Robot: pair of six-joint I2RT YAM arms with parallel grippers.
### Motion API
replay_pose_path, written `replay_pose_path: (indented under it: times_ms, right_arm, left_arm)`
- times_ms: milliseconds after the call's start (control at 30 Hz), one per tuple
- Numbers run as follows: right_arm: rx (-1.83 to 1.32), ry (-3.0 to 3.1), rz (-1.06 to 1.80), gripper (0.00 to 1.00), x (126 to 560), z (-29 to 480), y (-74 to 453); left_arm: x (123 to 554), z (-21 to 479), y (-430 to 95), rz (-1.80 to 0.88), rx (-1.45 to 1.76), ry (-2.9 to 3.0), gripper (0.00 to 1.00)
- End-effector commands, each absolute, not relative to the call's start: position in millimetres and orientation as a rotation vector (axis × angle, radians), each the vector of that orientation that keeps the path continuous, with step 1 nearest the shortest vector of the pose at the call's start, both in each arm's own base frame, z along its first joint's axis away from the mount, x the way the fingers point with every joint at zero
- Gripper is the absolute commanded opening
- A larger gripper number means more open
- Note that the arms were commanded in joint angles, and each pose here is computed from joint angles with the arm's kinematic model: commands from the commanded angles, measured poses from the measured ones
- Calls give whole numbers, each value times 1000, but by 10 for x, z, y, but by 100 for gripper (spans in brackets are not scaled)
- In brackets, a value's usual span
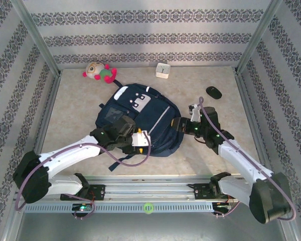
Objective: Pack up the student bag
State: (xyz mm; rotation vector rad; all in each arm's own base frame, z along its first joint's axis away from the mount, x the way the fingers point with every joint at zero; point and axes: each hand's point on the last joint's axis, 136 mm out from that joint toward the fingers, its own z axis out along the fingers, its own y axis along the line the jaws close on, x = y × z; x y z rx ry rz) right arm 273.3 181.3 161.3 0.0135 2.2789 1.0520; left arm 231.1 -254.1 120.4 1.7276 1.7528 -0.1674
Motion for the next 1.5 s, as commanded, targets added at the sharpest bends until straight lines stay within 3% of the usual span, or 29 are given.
replay_pose_path:
  times_ms: [0,67,300,400,1000,1467]
  right_arm:
    - [-95,2271,958,52,2560,1524,1806]
    - [-161,2252,944,52,2468,1525,1862]
    - [-245,2259,908,52,2230,1505,1987]
    - [-234,2262,897,52,2129,1516,2061]
    - [-199,2311,914,51,1946,1378,2621]
    - [-157,2314,724,48,1906,1474,2491]
  left_arm:
    - [2617,1354,-2710,-92,1707,1585,73]
    - [2644,1318,-2743,-110,1706,1594,66]
    - [2595,1306,-2756,-262,1644,1673,18]
    - [2523,1306,-2772,-356,1609,1738,11]
    - [2353,1233,-2974,-781,1348,2055,2]
    - [2404,1218,-3039,-921,1216,2193,0]
